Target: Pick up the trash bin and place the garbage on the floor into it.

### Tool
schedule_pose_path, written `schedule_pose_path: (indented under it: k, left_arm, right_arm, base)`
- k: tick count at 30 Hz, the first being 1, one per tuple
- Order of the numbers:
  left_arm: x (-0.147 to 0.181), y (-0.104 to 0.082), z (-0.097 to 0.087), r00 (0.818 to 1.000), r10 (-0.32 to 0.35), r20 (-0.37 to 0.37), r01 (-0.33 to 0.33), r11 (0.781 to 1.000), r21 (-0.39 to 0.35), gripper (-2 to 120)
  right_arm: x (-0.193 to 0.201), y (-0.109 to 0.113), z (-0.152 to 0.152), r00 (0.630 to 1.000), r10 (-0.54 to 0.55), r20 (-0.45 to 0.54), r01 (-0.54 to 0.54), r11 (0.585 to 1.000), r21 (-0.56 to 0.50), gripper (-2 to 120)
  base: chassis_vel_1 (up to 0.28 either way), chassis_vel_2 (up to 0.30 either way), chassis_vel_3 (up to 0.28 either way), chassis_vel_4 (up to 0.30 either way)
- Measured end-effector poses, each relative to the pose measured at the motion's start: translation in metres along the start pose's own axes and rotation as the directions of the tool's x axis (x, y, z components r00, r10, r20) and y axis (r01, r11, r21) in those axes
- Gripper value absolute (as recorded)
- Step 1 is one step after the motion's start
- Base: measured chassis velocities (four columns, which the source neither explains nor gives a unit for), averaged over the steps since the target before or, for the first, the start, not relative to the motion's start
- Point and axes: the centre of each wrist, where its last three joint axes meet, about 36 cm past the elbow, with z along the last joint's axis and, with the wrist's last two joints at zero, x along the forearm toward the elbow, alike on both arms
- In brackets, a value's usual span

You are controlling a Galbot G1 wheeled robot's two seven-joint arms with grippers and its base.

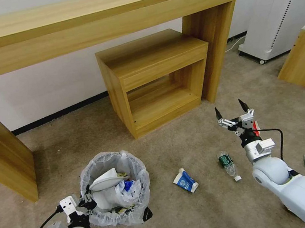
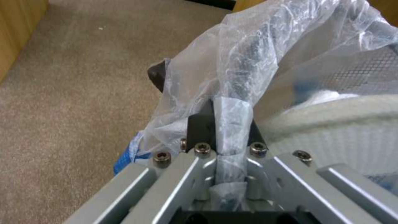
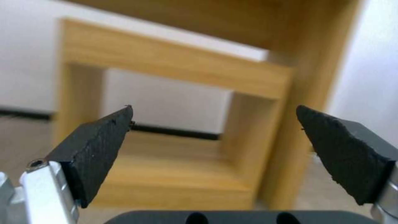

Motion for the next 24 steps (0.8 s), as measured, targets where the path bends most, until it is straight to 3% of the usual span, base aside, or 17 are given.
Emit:
schedule_pose_path:
  k: [5, 8, 13, 15, 19, 24]
  left_arm:
    - [0.000, 0.001, 0.001, 1.000, -0.002, 0.002, 0.002, 1.000, 0.000, 1]
    - [-0.003, 0.001, 0.002, 1.000, -0.005, 0.004, 0.005, 1.000, 0.005, 1]
    - [-0.006, 0.001, 0.004, 1.000, -0.008, 0.003, 0.008, 1.000, 0.010, 1]
    - [-0.008, 0.001, 0.006, 1.000, -0.008, 0.000, 0.008, 1.000, 0.014, 1]
    - [-0.011, 0.001, 0.009, 1.000, -0.012, 0.000, 0.012, 1.000, 0.019, 1]
    - [-0.012, 0.001, 0.009, 1.000, -0.012, 0.000, 0.012, 1.000, 0.022, 1]
  right_arm:
    - [0.015, -0.005, 0.018, 0.991, -0.132, -0.026, 0.131, 0.991, -0.041, 100]
    - [0.046, -0.002, 0.054, 0.965, -0.221, -0.139, 0.207, 0.973, -0.105, 100]
    - [0.078, 0.012, 0.091, 0.928, -0.264, -0.262, 0.234, 0.962, -0.141, 100]
    - [0.093, 0.027, 0.112, 0.903, -0.280, -0.326, 0.236, 0.957, -0.167, 100]
    - [0.103, 0.050, 0.138, 0.875, -0.287, -0.390, 0.238, 0.956, -0.170, 100]
    - [0.109, 0.060, 0.154, 0.856, -0.292, -0.427, 0.242, 0.956, -0.167, 100]
  base:
    - [0.000, 0.000, 0.000, 0.000]
    - [0.000, 0.000, 0.000, 0.000]
    - [0.000, 0.000, 0.000, 0.000]
    - [0.000, 0.000, 0.000, 0.000]
    - [0.000, 0.000, 0.000, 0.000]
    - [0.000, 0.000, 0.000, 0.000]
